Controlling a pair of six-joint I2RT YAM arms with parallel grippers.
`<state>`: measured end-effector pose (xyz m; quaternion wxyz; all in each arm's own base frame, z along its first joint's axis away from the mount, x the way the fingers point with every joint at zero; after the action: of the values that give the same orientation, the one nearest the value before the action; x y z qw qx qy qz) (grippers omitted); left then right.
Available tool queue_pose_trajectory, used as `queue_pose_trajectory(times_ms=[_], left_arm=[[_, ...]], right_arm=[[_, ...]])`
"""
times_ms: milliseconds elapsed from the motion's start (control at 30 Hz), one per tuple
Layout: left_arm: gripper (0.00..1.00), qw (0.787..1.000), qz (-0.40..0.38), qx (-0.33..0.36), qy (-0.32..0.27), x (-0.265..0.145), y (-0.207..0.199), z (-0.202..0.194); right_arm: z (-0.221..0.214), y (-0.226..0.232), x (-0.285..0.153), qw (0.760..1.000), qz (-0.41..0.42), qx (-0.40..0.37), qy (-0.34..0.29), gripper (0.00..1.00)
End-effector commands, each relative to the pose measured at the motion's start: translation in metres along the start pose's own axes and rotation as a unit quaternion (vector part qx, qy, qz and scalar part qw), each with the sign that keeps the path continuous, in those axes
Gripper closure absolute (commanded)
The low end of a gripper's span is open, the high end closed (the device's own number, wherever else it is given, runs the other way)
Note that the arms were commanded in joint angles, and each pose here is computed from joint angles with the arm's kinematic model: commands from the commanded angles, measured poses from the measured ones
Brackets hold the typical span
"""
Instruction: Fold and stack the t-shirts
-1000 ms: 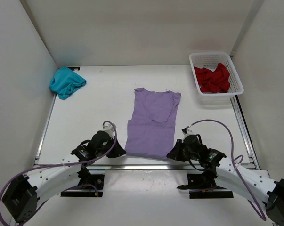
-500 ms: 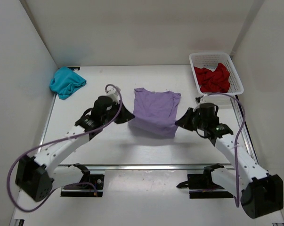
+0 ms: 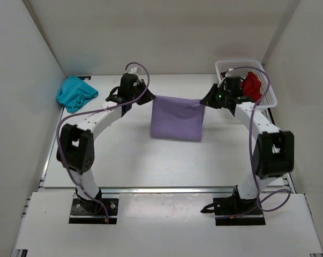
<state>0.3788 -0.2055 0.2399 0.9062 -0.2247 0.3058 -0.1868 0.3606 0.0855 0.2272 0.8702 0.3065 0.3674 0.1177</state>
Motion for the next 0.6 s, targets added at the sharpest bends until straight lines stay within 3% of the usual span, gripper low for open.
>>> queue_pose_trajectory(times_ms=[0,33,100,167,200,233,267,400,500,567], left_arm=[[1.00,0.999,0.027,0.003,-0.018,0.026,0.013,0.022],[1.00,1.000,0.026,-0.003,-0.012,0.041,0.017,0.022],[0.88,0.999,0.041,-0.014,0.002,0.069,0.035,0.020],[0.78,0.999,0.038,-0.016,-0.007,0.082,0.032,0.038],[0.72,0.999,0.047,-0.021,0.000,0.086,0.036,0.039],[0.62,0.999,0.044,-0.025,-0.003,0.090,0.038,0.049],[0.58,0.999,0.034,-0.029,-0.004,0.093,0.034,0.055],[0.58,0.999,0.008,-0.026,-0.032,0.081,0.019,0.068],[0.58,1.000,-0.014,-0.011,-0.001,0.081,0.003,0.030],[0.59,0.999,-0.027,-0.005,0.017,0.082,-0.006,0.001]], right_arm=[[0.036,-0.003,0.030,1.000,-0.005,-0.022,-0.017,0.99],[0.042,-0.005,0.042,1.000,-0.013,-0.018,-0.013,1.00],[0.049,-0.010,0.059,0.999,-0.032,-0.023,-0.014,1.00],[0.058,-0.015,0.075,0.999,-0.037,-0.020,-0.020,0.87],[0.059,-0.013,0.077,0.999,-0.034,-0.020,-0.012,0.75],[0.067,-0.014,0.080,0.999,-0.040,-0.022,-0.016,0.68],[0.076,-0.010,0.081,0.999,-0.038,-0.025,-0.023,0.67],[0.077,0.003,0.077,0.998,-0.051,-0.043,-0.023,0.65],[0.044,0.005,0.073,0.998,-0.042,-0.047,-0.017,0.71],[0.027,0.010,0.071,0.999,-0.011,-0.040,-0.020,0.82]])
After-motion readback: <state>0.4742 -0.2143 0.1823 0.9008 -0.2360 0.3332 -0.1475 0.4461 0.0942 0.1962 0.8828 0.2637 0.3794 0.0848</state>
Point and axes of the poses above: each gripper's point midway between its finger pads, its own x axis out along the fingers, its own y axis along the line the jaws close on, z = x × y, the point moved 10 cm from there along -x, back along the fingers, and after that the axes turned 6 degrees about x, right-handed, at the moved point
